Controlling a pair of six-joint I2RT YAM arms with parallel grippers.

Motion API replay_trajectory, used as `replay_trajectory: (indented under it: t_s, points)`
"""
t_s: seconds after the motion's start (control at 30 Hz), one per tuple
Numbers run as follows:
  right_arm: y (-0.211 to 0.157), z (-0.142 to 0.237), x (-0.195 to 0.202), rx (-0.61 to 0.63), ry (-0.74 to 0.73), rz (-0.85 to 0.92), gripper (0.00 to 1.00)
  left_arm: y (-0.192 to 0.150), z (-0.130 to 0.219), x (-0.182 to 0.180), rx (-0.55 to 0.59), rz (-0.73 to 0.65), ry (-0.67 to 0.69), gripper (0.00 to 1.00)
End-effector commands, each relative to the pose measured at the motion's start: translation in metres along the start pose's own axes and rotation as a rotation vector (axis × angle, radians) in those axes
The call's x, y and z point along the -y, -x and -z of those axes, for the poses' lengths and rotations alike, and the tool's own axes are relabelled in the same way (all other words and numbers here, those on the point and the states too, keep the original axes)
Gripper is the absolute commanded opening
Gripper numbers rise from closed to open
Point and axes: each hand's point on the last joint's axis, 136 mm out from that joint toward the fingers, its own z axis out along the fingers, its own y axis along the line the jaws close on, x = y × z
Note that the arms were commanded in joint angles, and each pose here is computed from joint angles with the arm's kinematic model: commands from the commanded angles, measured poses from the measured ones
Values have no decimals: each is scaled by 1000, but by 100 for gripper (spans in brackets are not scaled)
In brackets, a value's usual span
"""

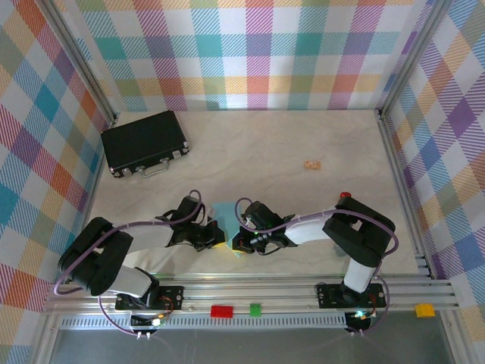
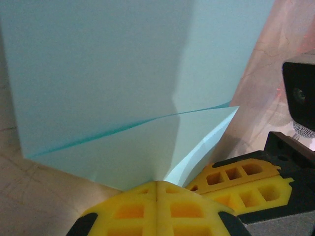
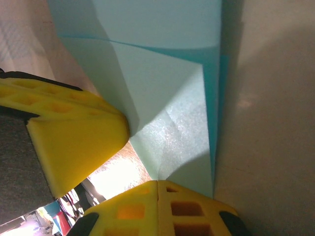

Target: Fold a paper plane with a square sheet of paper (pick it up from the middle)

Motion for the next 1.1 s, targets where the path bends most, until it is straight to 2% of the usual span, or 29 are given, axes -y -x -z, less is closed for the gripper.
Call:
replay_trajectory:
  t_s: [0.0, 0.4, 0.63, 0.8, 0.9, 1.0, 1.07]
  points:
    - [-20, 1, 48, -48, -161, -76, 0, 13, 7, -25, 71, 51, 97, 0]
    - [-26, 2, 52, -78, -176, -45, 0, 52, 41, -40, 159, 107, 114, 1]
    - [-14, 21, 29, -61, -177, 80, 1, 51, 62, -15, 213, 48, 38, 2]
    - [14, 44, -3, 49, -206, 228, 15, 45, 71, -7, 254, 4, -15, 7]
    - [37, 57, 3, 167, -312, 239, 25, 44, 72, -4, 260, -10, -38, 9]
    - [55, 65, 9, 285, -355, 229, 32, 45, 73, -3, 261, -19, -29, 11]
    - [61, 64, 6, 350, -293, 252, 40, 47, 74, -4, 265, -17, -29, 12]
